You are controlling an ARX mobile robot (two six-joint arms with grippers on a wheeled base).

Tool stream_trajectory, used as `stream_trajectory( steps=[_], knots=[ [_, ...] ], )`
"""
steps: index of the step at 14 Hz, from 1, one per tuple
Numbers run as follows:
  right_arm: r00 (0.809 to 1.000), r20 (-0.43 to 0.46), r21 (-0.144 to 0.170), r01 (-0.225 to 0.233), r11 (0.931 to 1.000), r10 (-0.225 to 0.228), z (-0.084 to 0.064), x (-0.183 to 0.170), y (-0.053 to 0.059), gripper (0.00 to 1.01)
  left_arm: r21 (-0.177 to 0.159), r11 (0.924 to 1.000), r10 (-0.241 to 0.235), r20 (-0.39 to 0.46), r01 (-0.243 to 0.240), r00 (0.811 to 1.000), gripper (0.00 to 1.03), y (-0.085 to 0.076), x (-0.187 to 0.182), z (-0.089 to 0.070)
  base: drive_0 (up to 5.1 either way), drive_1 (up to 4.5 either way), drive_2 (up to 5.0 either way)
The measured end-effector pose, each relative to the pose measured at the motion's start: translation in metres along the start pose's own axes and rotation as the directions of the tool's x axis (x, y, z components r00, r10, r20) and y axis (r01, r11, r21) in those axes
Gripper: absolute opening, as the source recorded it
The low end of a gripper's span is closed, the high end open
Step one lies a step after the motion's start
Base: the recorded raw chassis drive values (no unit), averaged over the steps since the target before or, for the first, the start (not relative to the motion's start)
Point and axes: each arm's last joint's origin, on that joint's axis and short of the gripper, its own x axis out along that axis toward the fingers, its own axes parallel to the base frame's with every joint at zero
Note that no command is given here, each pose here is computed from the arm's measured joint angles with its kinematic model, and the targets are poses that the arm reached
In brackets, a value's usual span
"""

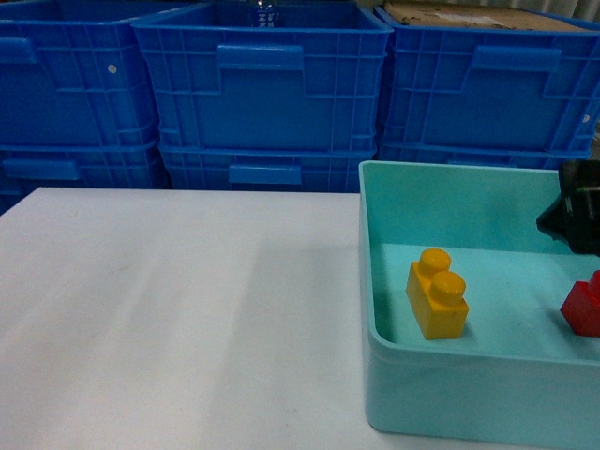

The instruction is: Pick red block from blue box to shelf

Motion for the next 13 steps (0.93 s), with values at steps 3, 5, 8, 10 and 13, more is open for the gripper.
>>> stream_trajectory(
  steps=[3, 5, 8, 10, 13],
  knots=[
    [0.999, -0.033, 0.009, 0.005, 0.9999, -0.005, -0.012, 0.013, -0.008, 0.98, 0.000, 1.0000, 0.000, 0.000, 0.000, 1.000, 0.98, 0.000, 0.000, 0.000, 0.0, 0.00, 0.0],
    [0.998, -0.066, 0.011, 0.002, 0.9999, -0.002, -0.021, 0.021, -0.008, 0.98, 0.000, 1.0000, 0.000, 0.000, 0.000, 1.000, 0.98, 0.000, 0.000, 0.000, 0.0, 0.00, 0.0],
    [0.994, -0.106, 0.005, 0.003, 1.0000, -0.003, -0.033, 0.031, -0.004, 0.98, 0.000, 1.0000, 0.000, 0.000, 0.000, 1.000, 0.98, 0.000, 0.000, 0.000, 0.0, 0.00, 0.0],
    [0.993, -0.113, 0.000, 0.015, 0.9999, -0.015, -0.037, 0.037, -0.004, 0.98, 0.000, 1.0000, 0.000, 0.000, 0.000, 1.000, 0.98, 0.000, 0.000, 0.000, 0.0, 0.00, 0.0],
    [0.992, -0.123, -0.008, 0.025, 0.9996, -0.026, -0.041, 0.044, -0.001, 0.98, 0.000, 1.0000, 0.000, 0.000, 0.000, 1.000, 0.98, 0.000, 0.000, 0.000, 0.0, 0.00, 0.0]
  ],
)
